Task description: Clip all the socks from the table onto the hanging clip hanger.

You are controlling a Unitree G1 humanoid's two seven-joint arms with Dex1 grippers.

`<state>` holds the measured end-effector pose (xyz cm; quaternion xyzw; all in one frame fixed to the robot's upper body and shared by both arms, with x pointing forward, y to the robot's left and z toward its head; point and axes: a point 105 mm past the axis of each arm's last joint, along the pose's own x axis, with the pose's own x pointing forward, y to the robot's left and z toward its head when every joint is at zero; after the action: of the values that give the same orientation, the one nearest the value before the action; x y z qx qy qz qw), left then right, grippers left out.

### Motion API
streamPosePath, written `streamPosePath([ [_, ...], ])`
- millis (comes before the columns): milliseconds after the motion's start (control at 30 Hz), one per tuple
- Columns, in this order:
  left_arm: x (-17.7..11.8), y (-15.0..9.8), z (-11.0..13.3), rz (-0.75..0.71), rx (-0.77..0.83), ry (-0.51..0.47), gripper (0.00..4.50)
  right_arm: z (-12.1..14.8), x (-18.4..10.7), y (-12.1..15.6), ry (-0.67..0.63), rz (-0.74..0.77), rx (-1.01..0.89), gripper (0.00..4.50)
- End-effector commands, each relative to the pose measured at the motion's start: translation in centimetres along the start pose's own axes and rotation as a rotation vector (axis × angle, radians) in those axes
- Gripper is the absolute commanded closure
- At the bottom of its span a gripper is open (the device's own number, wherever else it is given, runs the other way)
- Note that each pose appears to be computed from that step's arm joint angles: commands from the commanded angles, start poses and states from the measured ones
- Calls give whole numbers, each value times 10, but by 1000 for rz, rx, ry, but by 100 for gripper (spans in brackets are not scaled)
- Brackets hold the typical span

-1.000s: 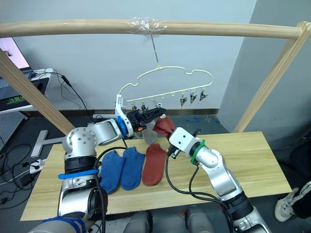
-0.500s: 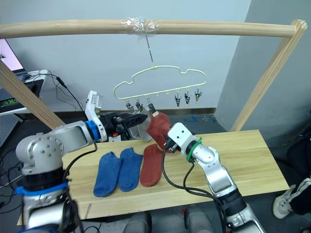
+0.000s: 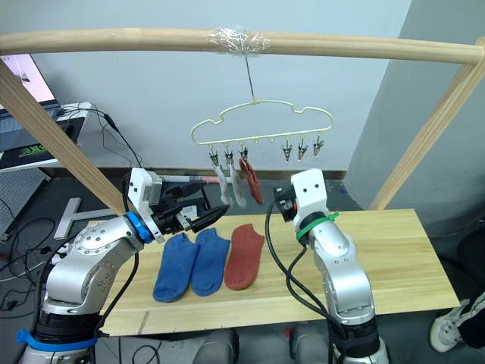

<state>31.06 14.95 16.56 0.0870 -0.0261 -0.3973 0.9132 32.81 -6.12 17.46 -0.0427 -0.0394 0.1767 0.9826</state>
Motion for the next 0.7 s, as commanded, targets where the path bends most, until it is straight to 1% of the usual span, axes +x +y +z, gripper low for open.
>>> streamPosePath([
  [33, 0, -9, 11, -65, 117, -53, 0, 9, 4, -6, -37, -53, 19, 189],
  [100, 2, -9, 12, -65, 113, -69, 0, 7, 8, -9, -32, -75, 26, 237],
  [367, 9, -11, 18, -63, 110, -104, 0, 9, 27, -15, -44, -103, 45, 237],
  [600, 9, -10, 24, -61, 128, -122, 0, 17, 51, -5, -75, -38, 53, 237],
  [700, 12, -9, 28, -58, 124, -122, 0, 17, 61, -4, -79, -36, 68, 237],
])
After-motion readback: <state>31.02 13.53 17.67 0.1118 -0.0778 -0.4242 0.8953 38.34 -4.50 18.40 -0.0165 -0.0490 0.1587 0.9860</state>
